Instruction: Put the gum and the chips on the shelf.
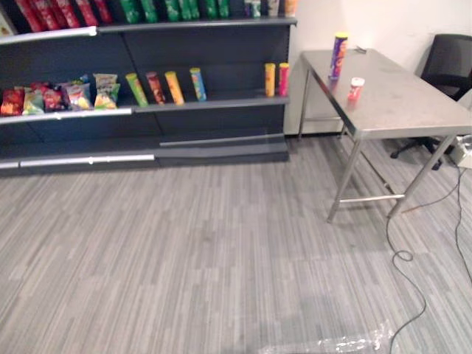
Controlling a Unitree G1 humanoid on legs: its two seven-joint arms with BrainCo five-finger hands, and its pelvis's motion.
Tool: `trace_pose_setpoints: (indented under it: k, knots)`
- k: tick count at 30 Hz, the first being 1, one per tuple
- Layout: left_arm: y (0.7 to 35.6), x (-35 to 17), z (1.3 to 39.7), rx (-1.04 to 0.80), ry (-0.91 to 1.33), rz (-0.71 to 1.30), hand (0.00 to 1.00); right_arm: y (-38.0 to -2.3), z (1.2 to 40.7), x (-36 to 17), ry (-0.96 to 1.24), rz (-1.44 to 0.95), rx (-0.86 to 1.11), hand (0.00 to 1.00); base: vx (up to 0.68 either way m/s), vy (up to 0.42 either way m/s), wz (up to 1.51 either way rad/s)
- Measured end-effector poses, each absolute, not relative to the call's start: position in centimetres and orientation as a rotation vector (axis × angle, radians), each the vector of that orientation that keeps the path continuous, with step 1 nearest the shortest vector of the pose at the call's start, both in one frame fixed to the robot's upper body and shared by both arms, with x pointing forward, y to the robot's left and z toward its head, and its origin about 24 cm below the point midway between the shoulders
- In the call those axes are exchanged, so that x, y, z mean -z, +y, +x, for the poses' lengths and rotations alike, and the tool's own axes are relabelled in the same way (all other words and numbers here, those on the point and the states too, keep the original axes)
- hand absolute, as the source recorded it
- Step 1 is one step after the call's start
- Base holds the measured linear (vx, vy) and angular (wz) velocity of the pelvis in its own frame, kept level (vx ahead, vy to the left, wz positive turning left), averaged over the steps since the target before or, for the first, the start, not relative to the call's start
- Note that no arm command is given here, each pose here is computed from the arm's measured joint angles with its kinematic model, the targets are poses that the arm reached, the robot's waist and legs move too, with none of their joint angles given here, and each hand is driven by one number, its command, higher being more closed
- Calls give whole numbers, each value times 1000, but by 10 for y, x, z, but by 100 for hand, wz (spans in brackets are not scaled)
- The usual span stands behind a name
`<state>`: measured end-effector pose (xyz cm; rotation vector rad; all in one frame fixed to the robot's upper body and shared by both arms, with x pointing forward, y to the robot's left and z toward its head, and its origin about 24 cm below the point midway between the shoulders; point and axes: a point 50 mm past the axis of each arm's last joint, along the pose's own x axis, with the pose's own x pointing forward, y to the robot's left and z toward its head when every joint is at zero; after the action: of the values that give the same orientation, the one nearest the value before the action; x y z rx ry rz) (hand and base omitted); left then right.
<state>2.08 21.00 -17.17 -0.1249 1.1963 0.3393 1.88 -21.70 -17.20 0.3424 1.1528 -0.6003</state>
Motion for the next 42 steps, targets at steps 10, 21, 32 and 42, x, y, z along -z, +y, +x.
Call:
trace_pose_setpoints:
  k: [10,21,32,42]
  knots:
    - [211,172,21,-338,1194,-122,0,-215,20,172,1152,345,600,0,11,-10,-3]
    - [213,171,21,-338,1194,-114,0,-213,20,173,1154,351,598,0,-22,-17,1]
    - [214,171,21,-338,1195,-111,0,-212,20,173,1154,353,596,0,0,0,0]
    - [214,171,23,-311,1196,-87,0,-213,23,172,1154,315,560,0,0,0,0]
